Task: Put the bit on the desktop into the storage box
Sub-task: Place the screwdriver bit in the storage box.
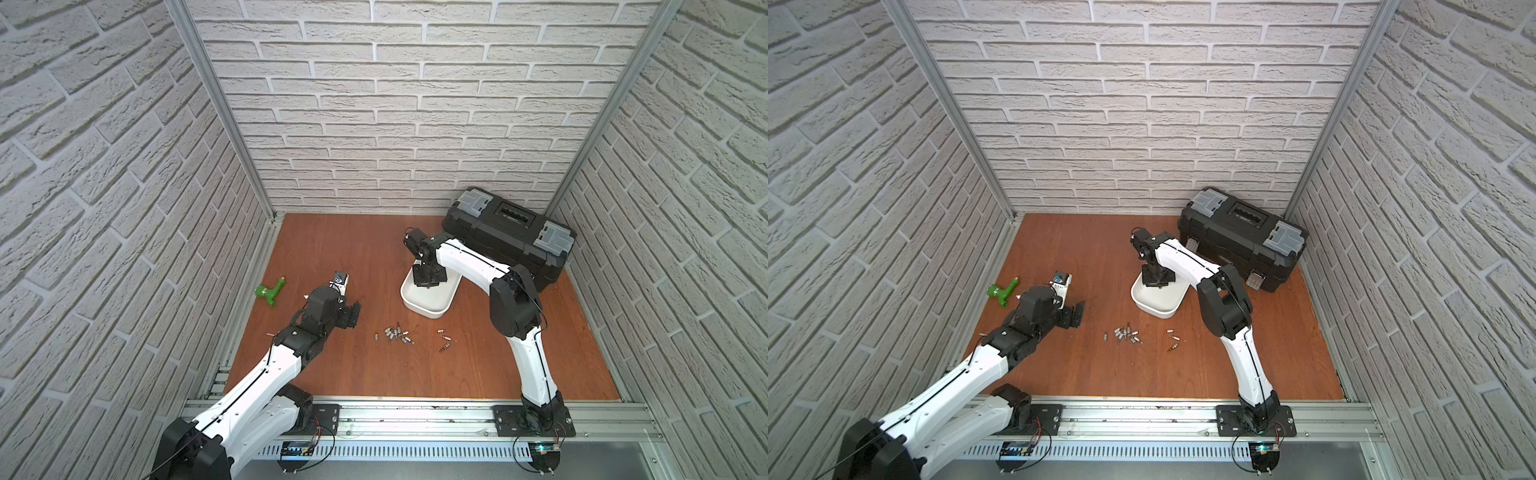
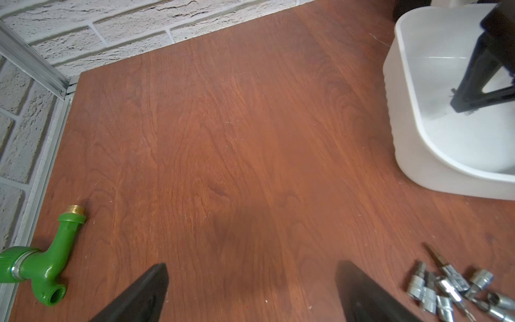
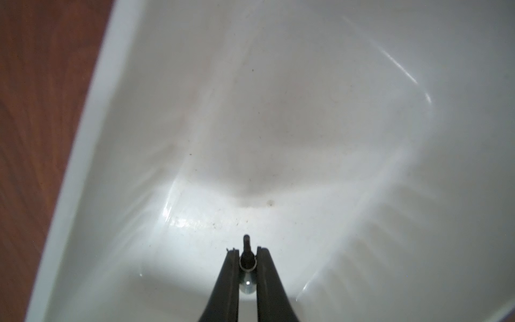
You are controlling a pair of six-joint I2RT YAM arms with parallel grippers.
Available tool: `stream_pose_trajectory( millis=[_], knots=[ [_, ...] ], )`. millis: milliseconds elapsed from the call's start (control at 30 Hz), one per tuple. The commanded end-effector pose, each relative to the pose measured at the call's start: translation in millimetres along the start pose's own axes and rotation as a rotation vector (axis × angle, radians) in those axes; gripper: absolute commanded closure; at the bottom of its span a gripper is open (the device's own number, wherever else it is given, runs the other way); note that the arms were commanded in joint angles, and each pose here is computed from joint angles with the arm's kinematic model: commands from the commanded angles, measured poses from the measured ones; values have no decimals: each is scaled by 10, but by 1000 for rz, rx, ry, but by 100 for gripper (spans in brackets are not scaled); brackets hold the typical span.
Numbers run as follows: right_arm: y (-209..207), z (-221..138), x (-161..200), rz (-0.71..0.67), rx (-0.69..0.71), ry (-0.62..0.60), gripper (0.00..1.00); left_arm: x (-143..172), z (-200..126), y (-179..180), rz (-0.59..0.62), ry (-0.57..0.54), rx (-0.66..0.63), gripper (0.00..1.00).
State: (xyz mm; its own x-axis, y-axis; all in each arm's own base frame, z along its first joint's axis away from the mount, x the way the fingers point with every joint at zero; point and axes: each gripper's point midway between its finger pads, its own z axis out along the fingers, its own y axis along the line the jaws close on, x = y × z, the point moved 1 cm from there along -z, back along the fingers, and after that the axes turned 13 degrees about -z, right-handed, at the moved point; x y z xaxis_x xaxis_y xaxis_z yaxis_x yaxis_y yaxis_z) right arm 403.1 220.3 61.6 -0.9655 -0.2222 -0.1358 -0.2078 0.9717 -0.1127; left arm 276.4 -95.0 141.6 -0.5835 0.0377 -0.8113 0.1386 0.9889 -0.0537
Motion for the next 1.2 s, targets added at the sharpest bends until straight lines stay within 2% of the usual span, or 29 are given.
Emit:
stream_pose_trajectory(
  millis=[0, 400, 600, 767, 1167],
  knots=[
    [60, 71, -64, -9, -23, -8, 95, -88, -22, -1, -9, -29, -7, 1],
    [49, 331, 36, -25, 0, 40, 92, -83, -11, -3, -9, -25, -6, 1],
    [20, 306, 64, -30, 6, 36, 81, -88, -13, -5, -9, -26, -5, 1],
    [-3, 208, 42, -49, 14, 9, 67, -87, -15, -9, -14, -27, -3, 1],
    [-89, -373, -59, -77, -14, -135, 37, -101, -7, -17, -28, -27, 0, 1]
  ],
)
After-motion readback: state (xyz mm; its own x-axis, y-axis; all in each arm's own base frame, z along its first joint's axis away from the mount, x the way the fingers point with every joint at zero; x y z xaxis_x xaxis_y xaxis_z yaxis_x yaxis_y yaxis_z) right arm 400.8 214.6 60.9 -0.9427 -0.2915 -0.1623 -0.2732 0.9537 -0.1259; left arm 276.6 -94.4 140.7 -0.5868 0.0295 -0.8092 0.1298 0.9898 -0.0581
